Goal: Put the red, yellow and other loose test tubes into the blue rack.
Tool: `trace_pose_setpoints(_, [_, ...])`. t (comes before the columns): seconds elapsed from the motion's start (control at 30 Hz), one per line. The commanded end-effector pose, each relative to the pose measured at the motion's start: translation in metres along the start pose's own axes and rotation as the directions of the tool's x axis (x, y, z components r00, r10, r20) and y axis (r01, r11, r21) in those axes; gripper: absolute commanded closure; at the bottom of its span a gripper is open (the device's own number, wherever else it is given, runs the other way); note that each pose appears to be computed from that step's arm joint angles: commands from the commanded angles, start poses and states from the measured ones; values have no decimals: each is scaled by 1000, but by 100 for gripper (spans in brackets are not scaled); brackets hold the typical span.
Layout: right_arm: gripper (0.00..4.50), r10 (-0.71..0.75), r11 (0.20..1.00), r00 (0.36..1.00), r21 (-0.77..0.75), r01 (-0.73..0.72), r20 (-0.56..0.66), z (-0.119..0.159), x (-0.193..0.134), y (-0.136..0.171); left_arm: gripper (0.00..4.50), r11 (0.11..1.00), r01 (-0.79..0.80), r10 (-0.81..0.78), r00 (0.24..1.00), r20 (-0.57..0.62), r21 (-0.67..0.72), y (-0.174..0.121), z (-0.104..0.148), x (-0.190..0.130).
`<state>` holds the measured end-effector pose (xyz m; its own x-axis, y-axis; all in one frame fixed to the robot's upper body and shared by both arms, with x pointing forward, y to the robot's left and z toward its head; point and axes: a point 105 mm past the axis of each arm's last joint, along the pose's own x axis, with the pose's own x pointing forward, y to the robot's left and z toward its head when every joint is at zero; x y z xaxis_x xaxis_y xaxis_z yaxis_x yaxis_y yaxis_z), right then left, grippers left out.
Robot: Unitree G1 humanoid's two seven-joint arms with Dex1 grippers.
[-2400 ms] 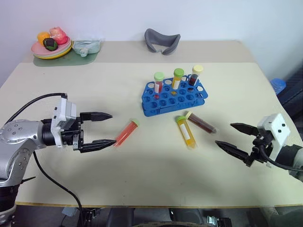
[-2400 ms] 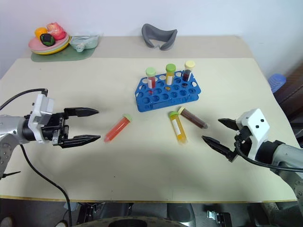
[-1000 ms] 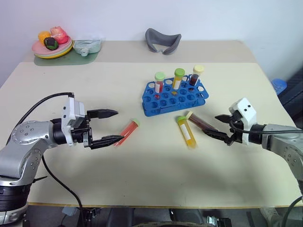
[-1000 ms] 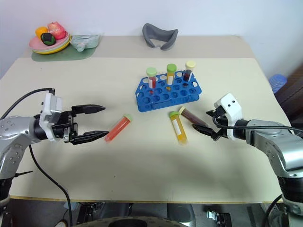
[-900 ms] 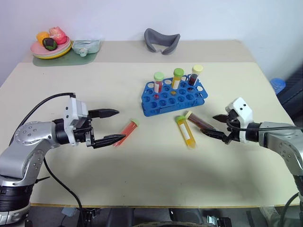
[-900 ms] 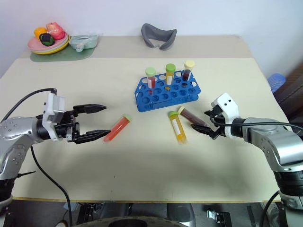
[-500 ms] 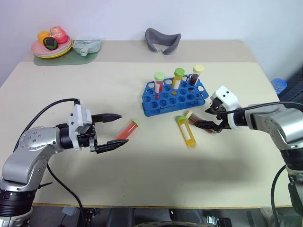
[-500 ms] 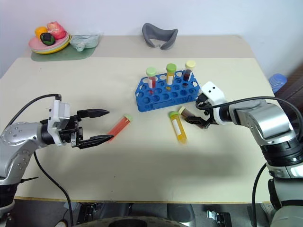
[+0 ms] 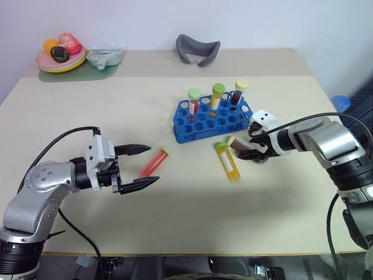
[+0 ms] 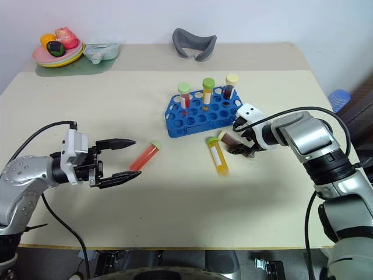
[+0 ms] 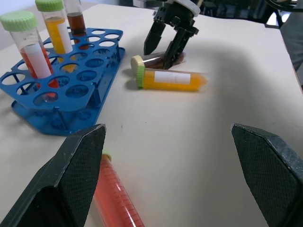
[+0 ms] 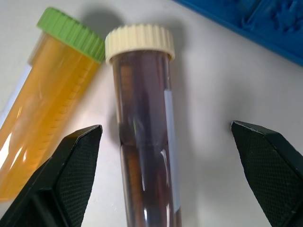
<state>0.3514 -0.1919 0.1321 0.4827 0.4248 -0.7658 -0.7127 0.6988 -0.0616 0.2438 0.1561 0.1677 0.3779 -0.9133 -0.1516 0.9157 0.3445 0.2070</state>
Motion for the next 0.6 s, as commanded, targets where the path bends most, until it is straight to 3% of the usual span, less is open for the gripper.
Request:
trace_pose_setpoints(0.03, [7, -1, 1000, 1000, -21, 1, -16, 2, 0, -2, 12, 999, -6, 6, 1000, 18, 33, -3, 9, -2])
trace_pose_setpoints(0.4, [7, -27, 998, 994, -66, 20, -106, -13, 6, -6, 12, 999, -14, 13, 1000, 10, 31, -4, 7, -2])
trace_pose_setpoints(0.5, [93, -19, 998, 994, -62, 12, -107, -14, 8, -3, 12, 999, -13, 13, 1000, 10, 29, -4, 6, -2])
trace_pose_setpoints(0.6, [230, -13, 998, 994, -63, 7, -108, -15, 9, 1, 12, 1000, -12, 12, 1000, 8, 27, -5, 6, -2])
